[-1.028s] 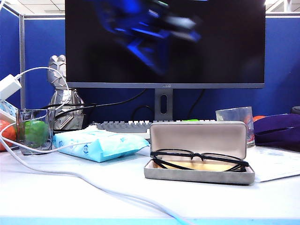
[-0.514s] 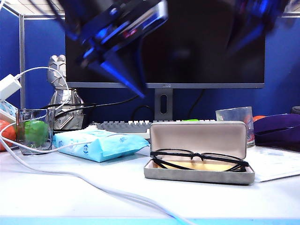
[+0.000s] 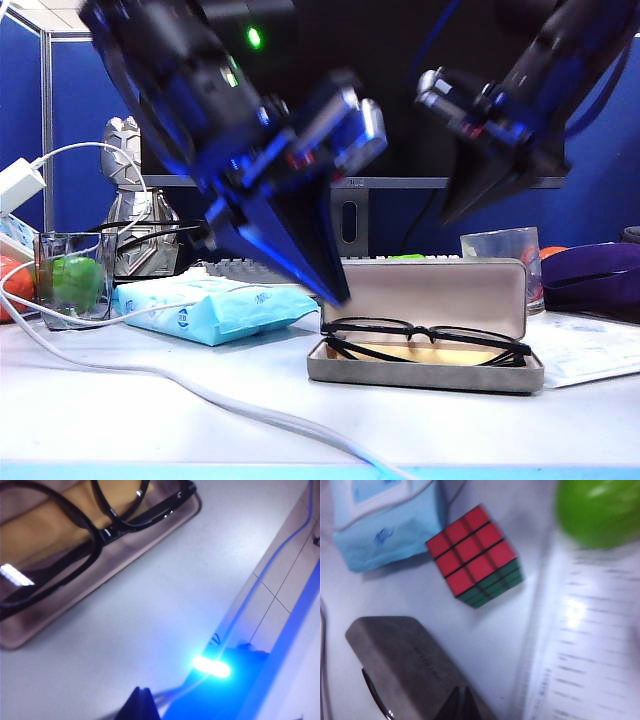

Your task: Pick up the glasses, fold the temples of the glasses, place the glasses into the glasses case, and finally close the glasses case.

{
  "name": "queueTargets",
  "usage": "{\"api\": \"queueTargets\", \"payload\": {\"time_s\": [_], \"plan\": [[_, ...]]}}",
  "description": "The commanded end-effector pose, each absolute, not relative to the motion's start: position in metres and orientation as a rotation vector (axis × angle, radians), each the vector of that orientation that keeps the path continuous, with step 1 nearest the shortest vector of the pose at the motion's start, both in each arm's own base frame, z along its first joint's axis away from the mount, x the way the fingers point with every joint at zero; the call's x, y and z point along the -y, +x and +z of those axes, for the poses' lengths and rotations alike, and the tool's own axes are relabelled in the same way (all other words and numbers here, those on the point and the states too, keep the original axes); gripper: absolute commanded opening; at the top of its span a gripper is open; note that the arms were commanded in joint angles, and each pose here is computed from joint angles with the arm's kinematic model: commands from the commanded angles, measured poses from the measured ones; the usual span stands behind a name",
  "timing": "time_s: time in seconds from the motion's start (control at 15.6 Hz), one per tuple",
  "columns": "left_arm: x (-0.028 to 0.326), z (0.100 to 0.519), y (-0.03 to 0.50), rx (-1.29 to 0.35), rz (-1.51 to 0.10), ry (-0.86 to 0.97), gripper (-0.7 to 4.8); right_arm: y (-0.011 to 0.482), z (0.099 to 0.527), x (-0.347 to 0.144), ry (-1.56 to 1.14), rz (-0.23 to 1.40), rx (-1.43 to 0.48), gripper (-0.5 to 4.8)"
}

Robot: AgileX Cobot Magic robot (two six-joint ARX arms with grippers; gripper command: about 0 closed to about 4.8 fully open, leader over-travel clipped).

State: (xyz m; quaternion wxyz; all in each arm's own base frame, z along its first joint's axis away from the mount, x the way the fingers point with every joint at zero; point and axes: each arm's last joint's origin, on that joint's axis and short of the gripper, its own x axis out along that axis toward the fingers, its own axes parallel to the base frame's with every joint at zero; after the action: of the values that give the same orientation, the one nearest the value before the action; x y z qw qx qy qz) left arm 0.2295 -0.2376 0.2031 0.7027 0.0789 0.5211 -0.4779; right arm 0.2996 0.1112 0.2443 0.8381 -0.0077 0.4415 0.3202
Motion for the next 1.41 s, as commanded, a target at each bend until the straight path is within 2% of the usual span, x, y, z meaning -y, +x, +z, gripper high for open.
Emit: {"api": "queueTargets", "payload": {"time_s": [0.06,0.84,1.09,1.41], "plan": [[0.243,0.194,0.234,-1.156,-1.076,0.171,-0.07,0.305,0.234,-0.115,0.012,0.737,-0.96,-0.05],[0.259,0.159,0.25,-1.158,-1.039,0.108,-0.07,0.302,0.222,-0.117,-0.016,0.787,-1.037,-0.05],[0.261,0.15,0.252,-1.186,-1.024,0.098,-0.06,0.301,0.215,-0.119,0.003,0.853,-1.075,-0.05],[0.264,0.151,0.256,-1.139,-1.026,0.07,-0.07,0.296,0.211,-0.125,-0.032,0.913,-1.102,-0.05]]}}
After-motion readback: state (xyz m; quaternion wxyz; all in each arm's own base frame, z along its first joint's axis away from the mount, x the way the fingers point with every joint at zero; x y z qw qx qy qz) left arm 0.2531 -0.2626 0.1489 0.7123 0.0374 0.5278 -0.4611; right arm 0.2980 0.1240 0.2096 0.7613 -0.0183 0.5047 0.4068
